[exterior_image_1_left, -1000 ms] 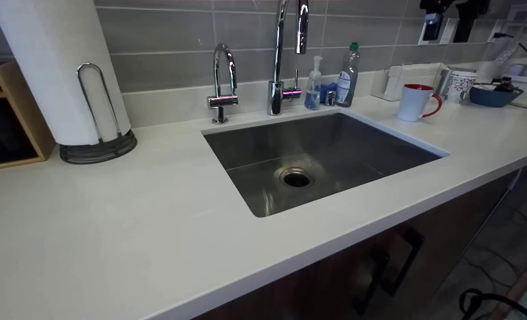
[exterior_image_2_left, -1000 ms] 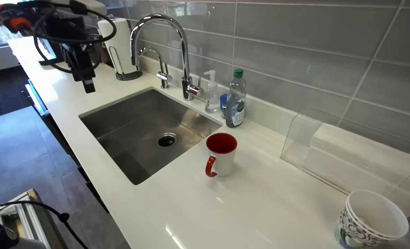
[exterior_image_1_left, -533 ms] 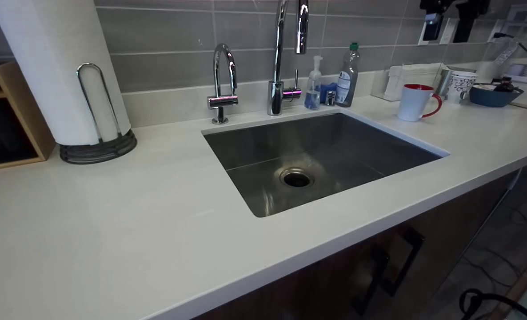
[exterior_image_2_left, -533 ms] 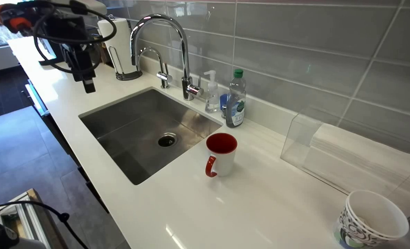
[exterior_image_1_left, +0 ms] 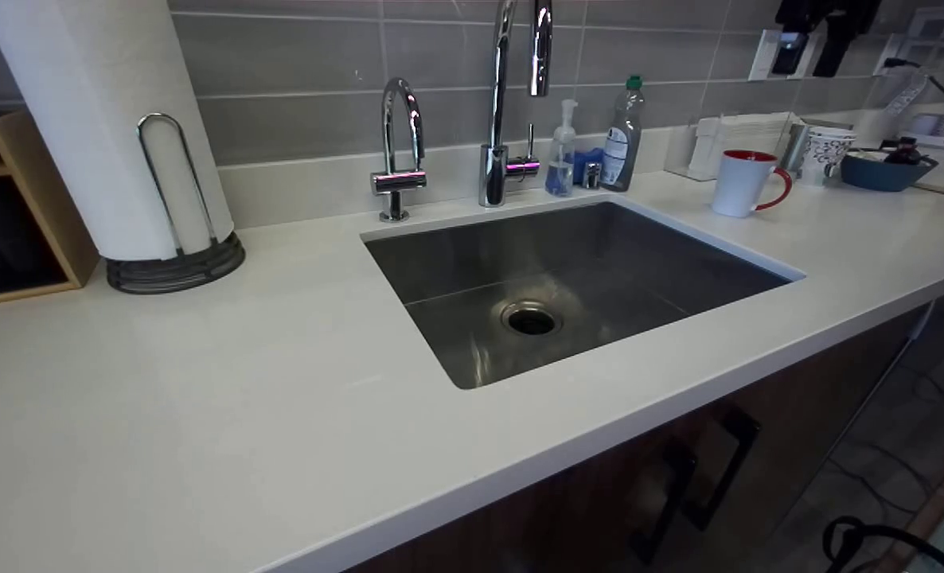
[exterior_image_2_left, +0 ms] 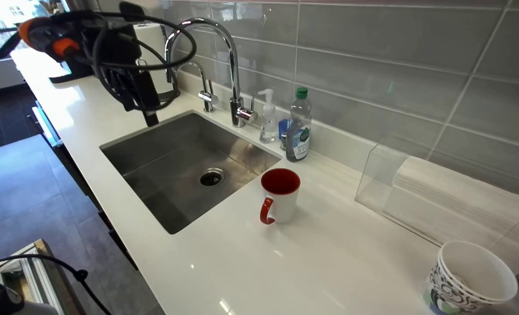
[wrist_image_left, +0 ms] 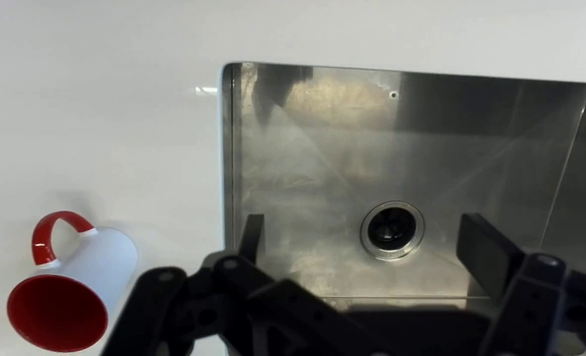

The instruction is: Put the cup in the sink

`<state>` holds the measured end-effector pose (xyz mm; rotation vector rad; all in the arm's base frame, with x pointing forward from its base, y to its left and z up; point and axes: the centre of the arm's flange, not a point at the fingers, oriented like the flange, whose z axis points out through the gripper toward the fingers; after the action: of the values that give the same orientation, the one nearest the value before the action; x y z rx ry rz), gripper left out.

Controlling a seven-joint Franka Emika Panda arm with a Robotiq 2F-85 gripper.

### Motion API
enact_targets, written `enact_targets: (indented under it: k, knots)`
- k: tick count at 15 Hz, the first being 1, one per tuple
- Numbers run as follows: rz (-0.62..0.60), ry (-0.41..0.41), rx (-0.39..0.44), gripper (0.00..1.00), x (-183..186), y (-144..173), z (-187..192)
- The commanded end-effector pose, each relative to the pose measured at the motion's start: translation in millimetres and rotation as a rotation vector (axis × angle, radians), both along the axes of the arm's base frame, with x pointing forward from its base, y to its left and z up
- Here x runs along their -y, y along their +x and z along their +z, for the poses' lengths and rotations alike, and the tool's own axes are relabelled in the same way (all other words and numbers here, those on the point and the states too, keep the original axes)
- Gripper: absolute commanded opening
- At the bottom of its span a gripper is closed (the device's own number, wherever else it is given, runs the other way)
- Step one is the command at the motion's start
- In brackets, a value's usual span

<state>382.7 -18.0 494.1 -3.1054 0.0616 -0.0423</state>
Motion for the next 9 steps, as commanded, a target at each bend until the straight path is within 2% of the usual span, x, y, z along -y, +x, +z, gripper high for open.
enact_targets:
  k: [1, 3, 6, 7, 8, 9]
  knots:
    - [-0.03, 0.031, 0.062, 1.0, 61.2, -3.1, -18.2]
    - [-0.018, 0.052, 0.054, 1.0, 91.0, -4.5, -31.9]
    - [0.022, -0.082, 0.04, 1.0, 131.6, -6.7, -52.9]
    - [0.038, -0.1, 0.049, 1.0, 139.6, -8.3, -58.4]
    - [0.02, -0.109, 0.039, 1.0, 144.2, -9.4, -63.5]
    - [0.003, -0.062, 0.036, 1.0, 132.7, -10.3, -48.4]
